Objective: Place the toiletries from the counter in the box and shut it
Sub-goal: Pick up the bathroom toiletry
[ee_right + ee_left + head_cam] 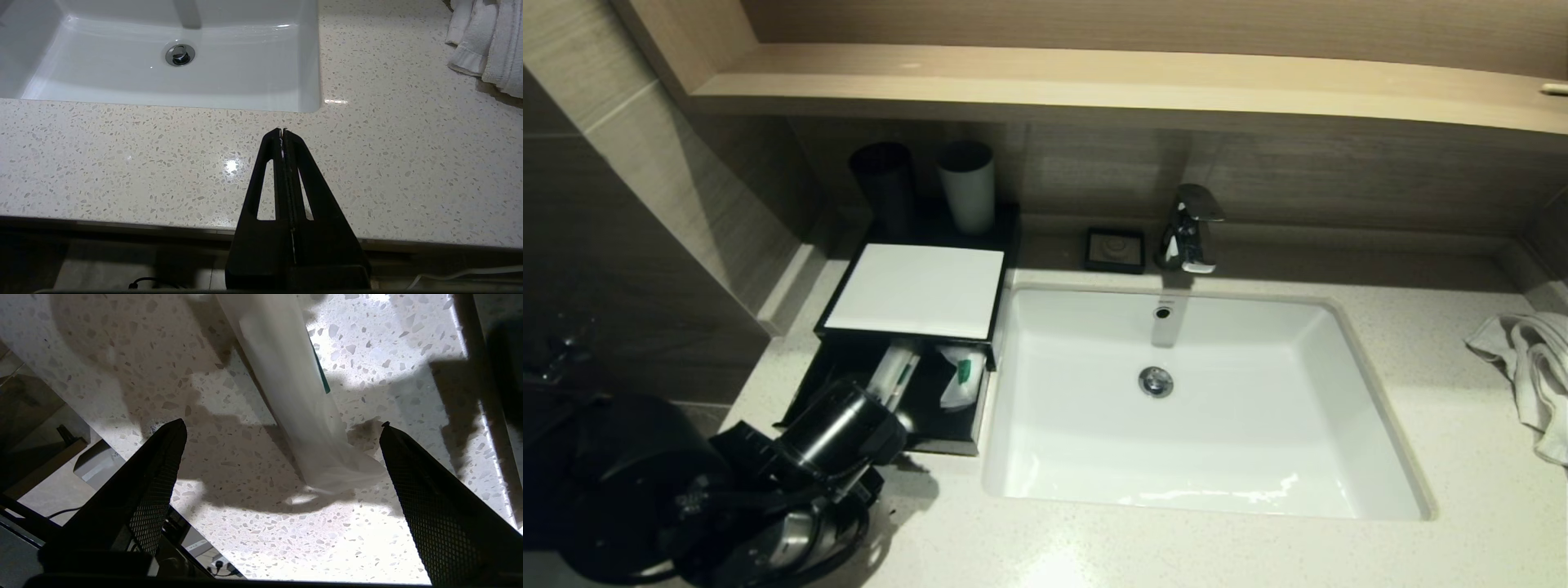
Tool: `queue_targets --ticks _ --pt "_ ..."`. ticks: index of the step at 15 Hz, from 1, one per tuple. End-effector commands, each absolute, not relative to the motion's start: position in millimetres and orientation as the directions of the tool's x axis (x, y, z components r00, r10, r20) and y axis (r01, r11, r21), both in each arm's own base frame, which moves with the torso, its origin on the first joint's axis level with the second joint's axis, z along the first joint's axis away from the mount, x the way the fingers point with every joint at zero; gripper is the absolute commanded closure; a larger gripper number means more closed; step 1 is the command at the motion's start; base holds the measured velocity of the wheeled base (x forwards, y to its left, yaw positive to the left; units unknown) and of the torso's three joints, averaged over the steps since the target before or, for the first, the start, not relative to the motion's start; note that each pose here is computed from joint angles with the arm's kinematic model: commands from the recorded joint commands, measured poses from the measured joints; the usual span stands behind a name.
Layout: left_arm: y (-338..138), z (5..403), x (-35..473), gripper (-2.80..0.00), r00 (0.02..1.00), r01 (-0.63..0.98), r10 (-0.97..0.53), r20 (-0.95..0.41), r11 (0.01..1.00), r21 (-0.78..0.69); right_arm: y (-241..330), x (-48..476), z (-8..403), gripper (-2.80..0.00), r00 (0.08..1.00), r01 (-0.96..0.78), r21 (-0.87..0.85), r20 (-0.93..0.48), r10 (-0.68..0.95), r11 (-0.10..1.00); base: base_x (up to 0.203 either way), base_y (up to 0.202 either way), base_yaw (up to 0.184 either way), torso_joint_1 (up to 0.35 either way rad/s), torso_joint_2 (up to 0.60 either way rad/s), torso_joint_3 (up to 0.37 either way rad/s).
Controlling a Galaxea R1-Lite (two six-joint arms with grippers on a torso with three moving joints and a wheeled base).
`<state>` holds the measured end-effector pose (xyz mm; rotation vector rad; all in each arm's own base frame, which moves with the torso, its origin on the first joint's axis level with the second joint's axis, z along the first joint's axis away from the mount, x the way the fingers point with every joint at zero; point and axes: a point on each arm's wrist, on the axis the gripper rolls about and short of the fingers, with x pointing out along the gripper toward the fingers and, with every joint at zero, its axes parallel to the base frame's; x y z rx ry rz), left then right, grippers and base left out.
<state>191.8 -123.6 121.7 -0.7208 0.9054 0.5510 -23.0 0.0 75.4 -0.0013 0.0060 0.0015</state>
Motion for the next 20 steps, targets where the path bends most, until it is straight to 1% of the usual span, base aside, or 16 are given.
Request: queue_targets --ticks 1,2,11,14,20 --pt "-123.2 121.1 192.7 -2.80 0.514 -0.702 0.131 -0.848 0.632 -0.327 0.0 -23.0 75.4 0.00 1.000 -0.002 -0.002 -0.006 0.002 1.000 0.000 0.000 0.000 0.000 0.00 0.000" --pt "-122.6 121.1 192.1 0.00 0.515 -0.702 0.130 -0.847 0.631 -0.330 0.0 -23.0 75.4 0.00 1.000 -0.002 -0.002 -0.006 0.002 1.000 0.000 0.000 0.000 0.000 0.00 0.000" --pt "-121.2 120.2 192.5 0.00 0.514 -0.704 0.134 -0.847 0.630 -0.328 0.0 -23.0 75.4 0.00 1.000 -0.002 -0.002 -0.006 0.002 1.000 0.000 0.000 0.000 0.000 0.00 0.000" --pt "-114.6 121.3 194.5 0.00 0.512 -0.720 0.147 -0.846 0.611 -0.330 0.0 -23.0 75.4 0.00 1.000 -0.002 -0.002 -0.006 0.002 1.000 0.000 0.000 0.000 0.000 0.00 0.000" --pt "-98.8 146.5 173.2 0.00 0.578 -0.678 0.119 -0.807 0.620 -0.395 0.0 -23.0 75.4 0.00 1.000 -0.002 -0.002 -0.006 0.002 1.000 0.000 0.000 0.000 0.000 0.00 0.000"
